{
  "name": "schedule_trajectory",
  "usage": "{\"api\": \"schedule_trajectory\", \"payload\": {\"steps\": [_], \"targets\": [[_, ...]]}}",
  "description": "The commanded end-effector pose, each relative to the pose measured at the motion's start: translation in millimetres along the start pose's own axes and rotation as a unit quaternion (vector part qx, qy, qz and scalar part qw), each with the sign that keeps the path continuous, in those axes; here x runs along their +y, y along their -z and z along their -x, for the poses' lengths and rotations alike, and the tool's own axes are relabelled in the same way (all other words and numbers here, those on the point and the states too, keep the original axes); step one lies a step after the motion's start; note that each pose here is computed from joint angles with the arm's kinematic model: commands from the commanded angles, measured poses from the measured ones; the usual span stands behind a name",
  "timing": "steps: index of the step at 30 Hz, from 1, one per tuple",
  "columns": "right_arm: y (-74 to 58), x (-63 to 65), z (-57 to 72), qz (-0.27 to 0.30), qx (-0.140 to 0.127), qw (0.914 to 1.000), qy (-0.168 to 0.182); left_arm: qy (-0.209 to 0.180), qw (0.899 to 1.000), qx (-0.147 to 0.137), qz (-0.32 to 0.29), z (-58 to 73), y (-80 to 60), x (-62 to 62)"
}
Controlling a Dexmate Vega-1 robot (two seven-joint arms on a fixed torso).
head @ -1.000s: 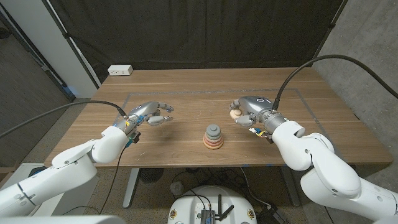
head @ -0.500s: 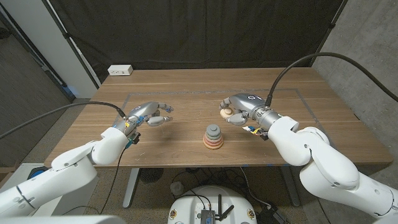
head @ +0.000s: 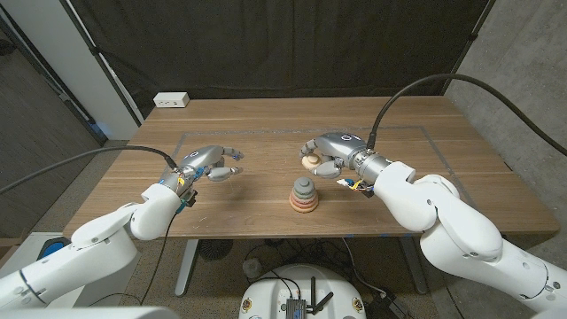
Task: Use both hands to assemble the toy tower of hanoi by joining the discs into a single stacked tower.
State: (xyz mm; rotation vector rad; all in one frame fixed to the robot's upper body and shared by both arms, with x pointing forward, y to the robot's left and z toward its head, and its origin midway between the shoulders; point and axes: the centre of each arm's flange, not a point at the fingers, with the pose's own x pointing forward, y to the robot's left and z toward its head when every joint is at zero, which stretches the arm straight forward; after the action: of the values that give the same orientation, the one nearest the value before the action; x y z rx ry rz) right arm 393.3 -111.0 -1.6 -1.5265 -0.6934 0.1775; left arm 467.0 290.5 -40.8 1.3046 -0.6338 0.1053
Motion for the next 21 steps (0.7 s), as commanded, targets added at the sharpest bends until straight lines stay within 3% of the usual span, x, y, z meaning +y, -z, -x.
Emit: {"api": "schedule_trajectory", "payload": {"steps": [1,21], "targets": [[-10.7,3.6,-12.3,0.004,-0.021,0.9996,-0.016,-0.008,0.999,0.008,-0.032,2.8,0.3,-5.9],[-9.9,14.8,-32.4,0.007,-0.013,0.9979,-0.063,-0.006,1.0,0.004,-0.026,1.7,0.8,-8.8]]}}
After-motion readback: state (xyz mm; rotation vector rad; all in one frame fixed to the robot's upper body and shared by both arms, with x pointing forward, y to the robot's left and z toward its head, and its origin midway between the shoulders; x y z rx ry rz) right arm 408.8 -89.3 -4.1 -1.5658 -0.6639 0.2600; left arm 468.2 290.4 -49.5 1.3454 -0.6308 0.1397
